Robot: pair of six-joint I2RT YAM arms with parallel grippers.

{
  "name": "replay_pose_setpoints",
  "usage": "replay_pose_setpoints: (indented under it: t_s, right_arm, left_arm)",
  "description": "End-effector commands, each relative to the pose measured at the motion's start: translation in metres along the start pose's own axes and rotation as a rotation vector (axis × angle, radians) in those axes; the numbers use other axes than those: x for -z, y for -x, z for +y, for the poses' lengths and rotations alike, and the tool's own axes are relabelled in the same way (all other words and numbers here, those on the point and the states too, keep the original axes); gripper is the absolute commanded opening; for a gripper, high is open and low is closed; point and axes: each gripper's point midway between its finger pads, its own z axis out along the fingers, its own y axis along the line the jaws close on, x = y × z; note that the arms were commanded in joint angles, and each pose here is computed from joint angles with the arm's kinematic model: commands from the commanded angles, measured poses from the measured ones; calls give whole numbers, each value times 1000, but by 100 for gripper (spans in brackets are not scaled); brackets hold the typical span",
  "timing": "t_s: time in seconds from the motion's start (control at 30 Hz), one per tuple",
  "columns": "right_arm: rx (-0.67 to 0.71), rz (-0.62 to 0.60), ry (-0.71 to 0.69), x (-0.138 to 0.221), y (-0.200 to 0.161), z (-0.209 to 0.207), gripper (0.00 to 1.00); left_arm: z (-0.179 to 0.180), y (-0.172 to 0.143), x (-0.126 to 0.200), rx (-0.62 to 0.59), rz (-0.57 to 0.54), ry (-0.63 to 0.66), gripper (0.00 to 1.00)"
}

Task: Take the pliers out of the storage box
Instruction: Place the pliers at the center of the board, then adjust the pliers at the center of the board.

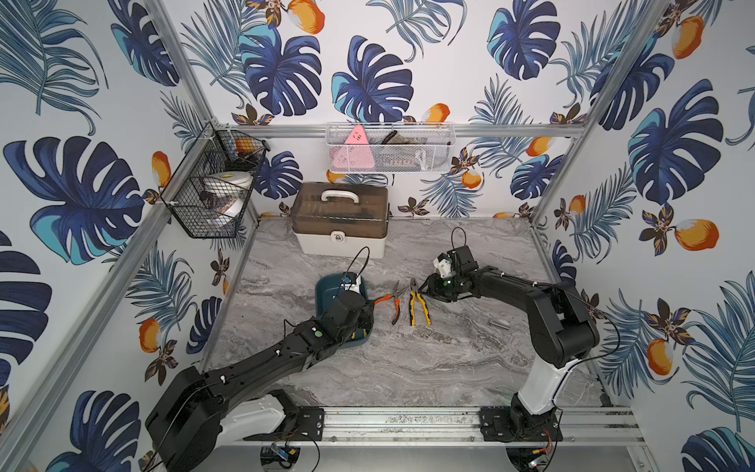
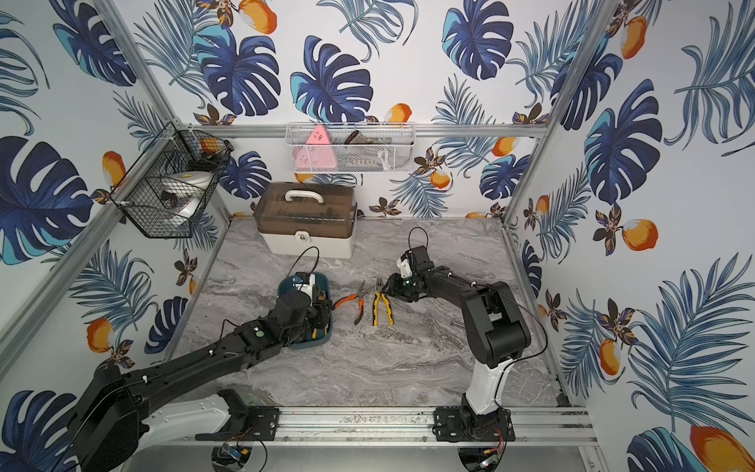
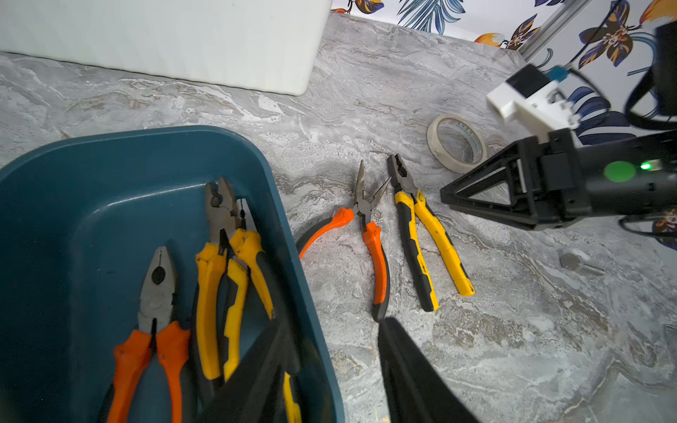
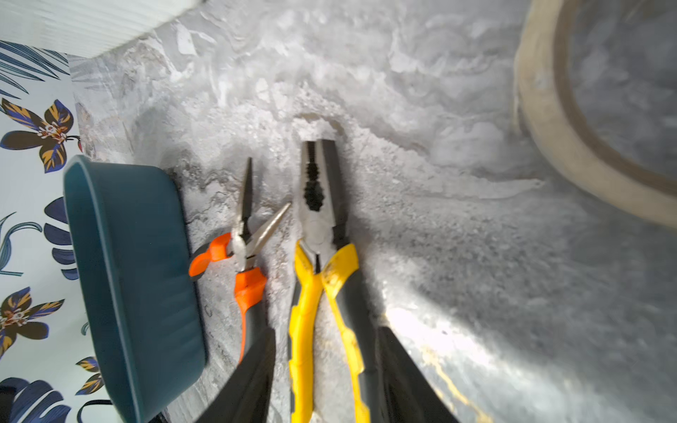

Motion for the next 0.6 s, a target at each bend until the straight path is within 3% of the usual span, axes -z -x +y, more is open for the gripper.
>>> replay_pose_setpoints:
  t_s: [0.0,0.2,0.33,0.57]
  right_arm:
    - [33,38,-164,8,-26,-2,48]
    - [144,34,-112,-21,-68,77,49]
    - [128,10,-167,-37,-72,75,55]
    - [140,29,-184,-57,-78,78,54]
  left_arm:
    - [18,-5,3,-2,5,83,49]
    - [43,-19,1,0,-1,180,49]
    - [40,-22,3,17,-7,142,49]
    - [42,-19,8,9,-25,142,50]
